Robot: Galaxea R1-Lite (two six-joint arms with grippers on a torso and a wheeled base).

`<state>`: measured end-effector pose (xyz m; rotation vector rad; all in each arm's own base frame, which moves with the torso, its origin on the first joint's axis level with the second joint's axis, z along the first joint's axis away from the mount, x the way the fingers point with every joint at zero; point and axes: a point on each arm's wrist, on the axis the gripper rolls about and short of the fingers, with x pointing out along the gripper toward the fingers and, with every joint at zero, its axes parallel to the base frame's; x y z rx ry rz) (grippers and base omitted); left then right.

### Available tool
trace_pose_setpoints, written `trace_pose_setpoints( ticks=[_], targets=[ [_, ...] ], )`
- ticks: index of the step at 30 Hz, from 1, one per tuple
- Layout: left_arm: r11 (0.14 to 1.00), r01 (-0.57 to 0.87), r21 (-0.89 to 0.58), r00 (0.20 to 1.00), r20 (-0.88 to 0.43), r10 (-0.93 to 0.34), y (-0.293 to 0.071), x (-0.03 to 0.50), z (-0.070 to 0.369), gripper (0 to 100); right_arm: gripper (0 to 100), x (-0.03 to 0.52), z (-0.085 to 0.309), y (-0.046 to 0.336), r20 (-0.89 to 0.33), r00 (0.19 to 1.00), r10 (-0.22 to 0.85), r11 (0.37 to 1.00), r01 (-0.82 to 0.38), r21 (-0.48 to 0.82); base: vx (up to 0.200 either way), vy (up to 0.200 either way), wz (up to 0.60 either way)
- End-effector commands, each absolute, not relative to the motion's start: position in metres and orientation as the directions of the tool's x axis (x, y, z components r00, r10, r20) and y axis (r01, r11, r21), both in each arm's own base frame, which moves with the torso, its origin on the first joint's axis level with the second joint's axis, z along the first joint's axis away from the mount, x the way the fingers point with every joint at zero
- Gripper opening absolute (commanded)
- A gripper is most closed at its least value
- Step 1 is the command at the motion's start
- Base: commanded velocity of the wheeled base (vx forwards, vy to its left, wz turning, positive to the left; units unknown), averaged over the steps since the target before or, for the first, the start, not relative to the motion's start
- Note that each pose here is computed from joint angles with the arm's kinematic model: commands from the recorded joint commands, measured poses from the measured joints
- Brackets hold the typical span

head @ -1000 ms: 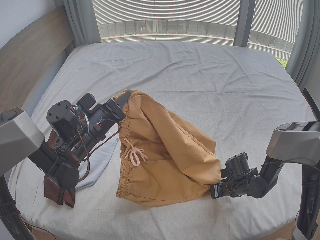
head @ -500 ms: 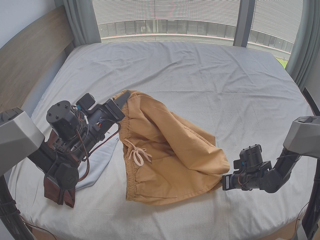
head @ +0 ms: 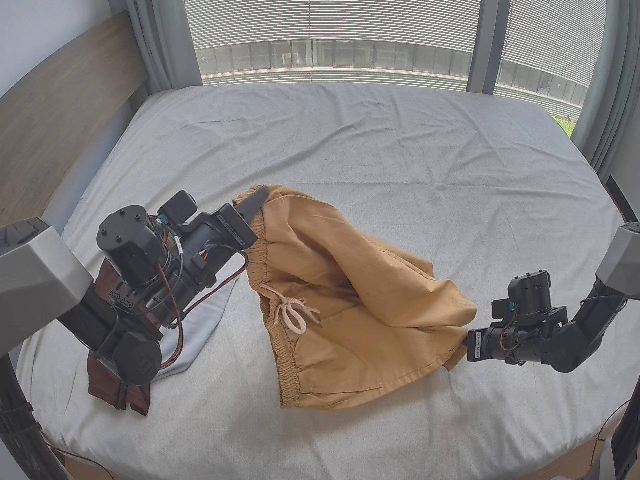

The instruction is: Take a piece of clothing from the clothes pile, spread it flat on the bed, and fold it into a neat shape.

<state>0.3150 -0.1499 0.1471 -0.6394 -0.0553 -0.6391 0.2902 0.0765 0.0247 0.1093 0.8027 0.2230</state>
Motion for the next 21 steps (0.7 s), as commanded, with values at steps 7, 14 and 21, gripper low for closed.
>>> trace_pose_setpoints(
  ticks=[7, 14, 21],
  targets=[
    [0.623, 0.565, -0.541, 0.813, 0.236, -0.532, -0.148, 0.315, 0.147, 0, 0, 0.282, 0.004, 0.103, -0.746, 0.618, 0.249, 0.967, -0.207, 0.151, 0.0, 0.0, 0.0],
    [0.649, 0.536, -0.54, 0.835, 0.228, -0.5, -0.131, 0.318, 0.149, 0, 0, 0.278, -0.012, 0.114, -0.773, 0.59, 0.233, 0.968, -0.213, 0.129, 0.0, 0.0, 0.0],
    [0.671, 0.504, -0.544, 0.856, 0.211, -0.472, -0.118, 0.321, 0.144, 0, 100, 0.274, -0.013, 0.118, -0.768, 0.59, 0.249, 0.964, -0.23, 0.136, 0.0, 0.0, 0.0]
  ],
)
